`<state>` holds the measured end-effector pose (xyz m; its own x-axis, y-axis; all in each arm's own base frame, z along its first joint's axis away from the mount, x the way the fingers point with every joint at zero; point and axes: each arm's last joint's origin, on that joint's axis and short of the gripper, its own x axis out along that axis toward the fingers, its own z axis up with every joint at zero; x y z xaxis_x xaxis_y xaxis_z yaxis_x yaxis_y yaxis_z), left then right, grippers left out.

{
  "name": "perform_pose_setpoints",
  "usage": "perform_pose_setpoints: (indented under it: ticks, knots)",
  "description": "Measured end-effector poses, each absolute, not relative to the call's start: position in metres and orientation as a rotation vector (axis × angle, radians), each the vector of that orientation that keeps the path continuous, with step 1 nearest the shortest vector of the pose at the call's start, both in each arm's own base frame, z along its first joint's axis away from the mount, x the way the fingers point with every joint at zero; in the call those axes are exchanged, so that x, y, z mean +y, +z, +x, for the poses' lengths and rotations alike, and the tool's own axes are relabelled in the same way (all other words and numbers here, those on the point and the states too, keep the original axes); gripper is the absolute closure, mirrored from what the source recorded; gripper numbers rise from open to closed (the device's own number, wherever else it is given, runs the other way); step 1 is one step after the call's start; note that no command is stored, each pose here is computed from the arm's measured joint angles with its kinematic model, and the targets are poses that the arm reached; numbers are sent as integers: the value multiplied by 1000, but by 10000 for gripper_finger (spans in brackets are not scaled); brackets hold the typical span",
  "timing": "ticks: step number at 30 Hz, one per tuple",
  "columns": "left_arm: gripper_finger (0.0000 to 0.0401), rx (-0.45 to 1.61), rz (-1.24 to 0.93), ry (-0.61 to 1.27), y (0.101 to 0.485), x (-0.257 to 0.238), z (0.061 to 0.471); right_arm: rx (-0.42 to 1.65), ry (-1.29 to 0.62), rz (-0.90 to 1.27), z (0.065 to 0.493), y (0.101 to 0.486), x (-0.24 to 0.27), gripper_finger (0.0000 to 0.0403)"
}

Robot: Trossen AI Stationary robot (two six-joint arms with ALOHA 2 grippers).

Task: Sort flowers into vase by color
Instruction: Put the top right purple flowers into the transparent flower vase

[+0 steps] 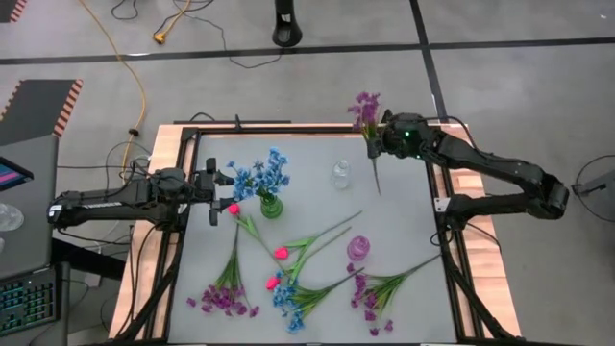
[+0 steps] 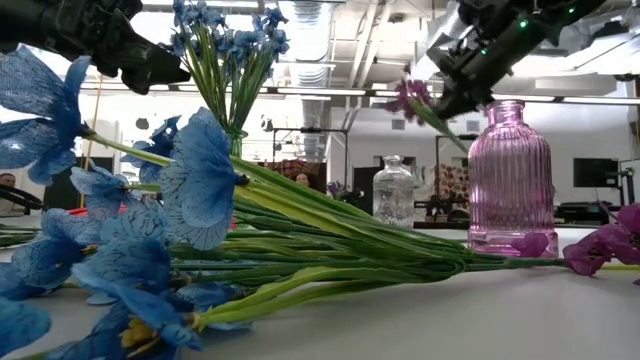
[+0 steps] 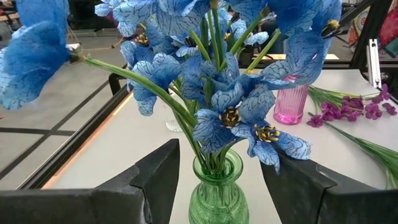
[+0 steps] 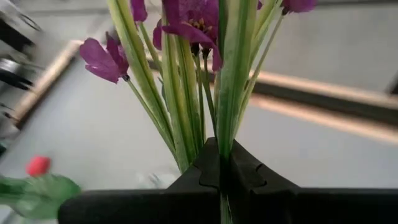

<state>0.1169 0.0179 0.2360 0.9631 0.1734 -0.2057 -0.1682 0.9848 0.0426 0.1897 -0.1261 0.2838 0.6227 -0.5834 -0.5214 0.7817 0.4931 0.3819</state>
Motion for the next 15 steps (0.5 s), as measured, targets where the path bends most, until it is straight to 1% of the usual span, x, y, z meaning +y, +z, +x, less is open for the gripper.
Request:
perform_pose_setpoints:
  ticks: [7, 15]
  knots:
    - [192, 210, 25, 173, 236, 18, 117, 165, -710, 552, 199, 303, -129, 371]
    - [192, 210, 25, 173, 236, 18, 117, 3, -651, 411, 210, 318, -135, 371]
